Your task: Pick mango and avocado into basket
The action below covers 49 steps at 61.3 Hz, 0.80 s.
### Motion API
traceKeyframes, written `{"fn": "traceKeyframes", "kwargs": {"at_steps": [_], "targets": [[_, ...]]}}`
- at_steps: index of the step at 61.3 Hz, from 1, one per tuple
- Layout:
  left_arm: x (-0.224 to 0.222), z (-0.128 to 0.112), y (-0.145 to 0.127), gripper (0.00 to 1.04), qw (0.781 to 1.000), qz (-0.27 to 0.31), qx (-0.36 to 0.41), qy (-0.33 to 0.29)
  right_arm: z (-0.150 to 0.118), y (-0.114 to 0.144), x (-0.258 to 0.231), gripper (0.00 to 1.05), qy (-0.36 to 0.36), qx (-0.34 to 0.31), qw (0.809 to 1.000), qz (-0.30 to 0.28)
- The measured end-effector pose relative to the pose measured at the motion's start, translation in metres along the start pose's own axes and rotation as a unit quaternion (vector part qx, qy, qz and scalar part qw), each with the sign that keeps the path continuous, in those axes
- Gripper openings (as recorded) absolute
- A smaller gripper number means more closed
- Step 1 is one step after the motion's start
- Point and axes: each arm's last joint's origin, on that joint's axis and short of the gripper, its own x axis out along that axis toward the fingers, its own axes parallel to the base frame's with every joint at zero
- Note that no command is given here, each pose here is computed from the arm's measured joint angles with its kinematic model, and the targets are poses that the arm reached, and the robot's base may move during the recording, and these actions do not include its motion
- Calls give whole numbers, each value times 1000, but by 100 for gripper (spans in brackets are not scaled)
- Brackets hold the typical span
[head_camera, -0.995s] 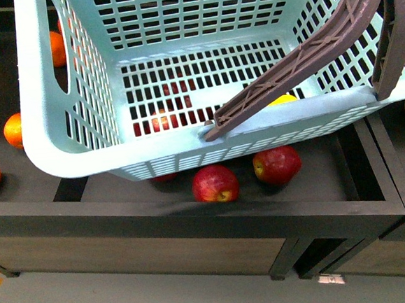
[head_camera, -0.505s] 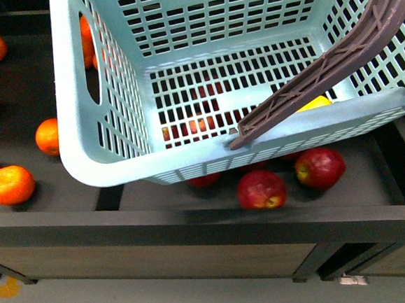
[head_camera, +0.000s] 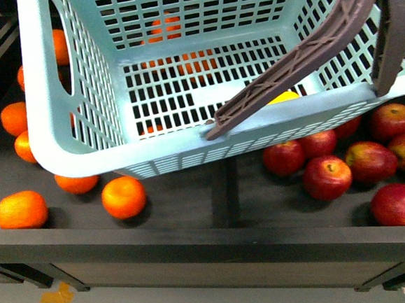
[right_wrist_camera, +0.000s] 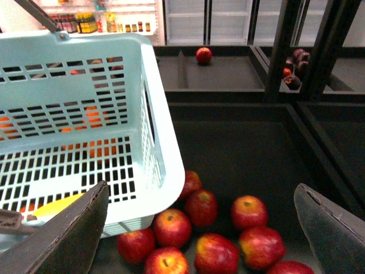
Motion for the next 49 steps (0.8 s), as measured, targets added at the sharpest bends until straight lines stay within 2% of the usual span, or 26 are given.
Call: {"fn": "traceKeyframes", "kwargs": {"at_steps": [49], "targets": [[0,-1,-1,15,1000,-3,1,3,0,0,0,96,-1,0,1000,0]]}}
